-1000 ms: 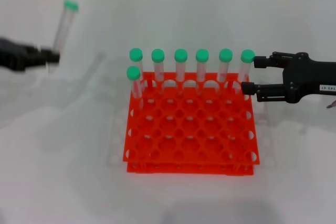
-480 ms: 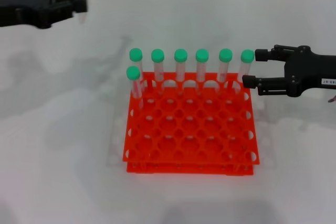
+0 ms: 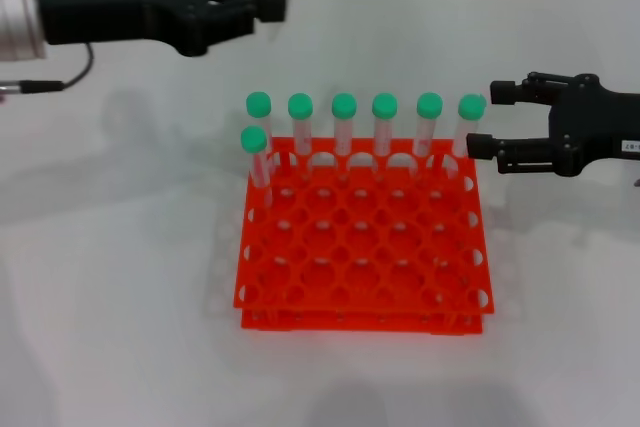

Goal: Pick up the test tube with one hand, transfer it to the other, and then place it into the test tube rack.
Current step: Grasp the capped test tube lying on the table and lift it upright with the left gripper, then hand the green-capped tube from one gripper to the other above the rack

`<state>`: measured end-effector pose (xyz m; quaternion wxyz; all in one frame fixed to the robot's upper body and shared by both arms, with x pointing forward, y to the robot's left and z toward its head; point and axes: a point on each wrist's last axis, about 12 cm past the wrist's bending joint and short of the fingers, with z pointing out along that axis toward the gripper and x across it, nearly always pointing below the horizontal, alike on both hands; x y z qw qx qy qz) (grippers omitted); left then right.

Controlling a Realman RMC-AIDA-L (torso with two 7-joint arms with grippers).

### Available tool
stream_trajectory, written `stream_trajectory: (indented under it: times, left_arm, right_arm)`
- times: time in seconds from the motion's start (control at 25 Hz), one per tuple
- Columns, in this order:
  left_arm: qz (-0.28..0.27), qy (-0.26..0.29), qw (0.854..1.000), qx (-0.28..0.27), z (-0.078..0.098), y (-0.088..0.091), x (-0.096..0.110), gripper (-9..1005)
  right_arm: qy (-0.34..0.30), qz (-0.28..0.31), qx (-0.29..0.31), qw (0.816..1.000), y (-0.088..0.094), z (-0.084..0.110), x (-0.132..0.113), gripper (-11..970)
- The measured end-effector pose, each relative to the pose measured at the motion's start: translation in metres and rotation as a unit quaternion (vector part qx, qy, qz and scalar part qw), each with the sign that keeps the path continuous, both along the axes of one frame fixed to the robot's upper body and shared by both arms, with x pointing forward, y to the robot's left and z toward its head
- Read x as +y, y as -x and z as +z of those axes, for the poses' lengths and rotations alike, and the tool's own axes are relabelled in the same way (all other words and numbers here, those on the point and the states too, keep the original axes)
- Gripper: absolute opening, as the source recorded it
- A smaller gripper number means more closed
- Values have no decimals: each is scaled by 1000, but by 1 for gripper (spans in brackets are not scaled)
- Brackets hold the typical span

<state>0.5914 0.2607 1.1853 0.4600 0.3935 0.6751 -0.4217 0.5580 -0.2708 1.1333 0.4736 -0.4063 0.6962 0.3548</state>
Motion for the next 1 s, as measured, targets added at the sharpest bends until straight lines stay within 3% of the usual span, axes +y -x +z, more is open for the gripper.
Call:
stream_trajectory:
  times: [0.44, 1.0]
  left_arm:
    - [-66, -7, 998, 6, -13, 2, -29, 184]
    - [-90, -41, 995, 33, -25, -3, -40, 184]
  right_arm:
    - [-1, -4, -13, 1000, 4, 5, -5, 815]
    - [-13, -25, -18, 999, 7, 8, -16, 813]
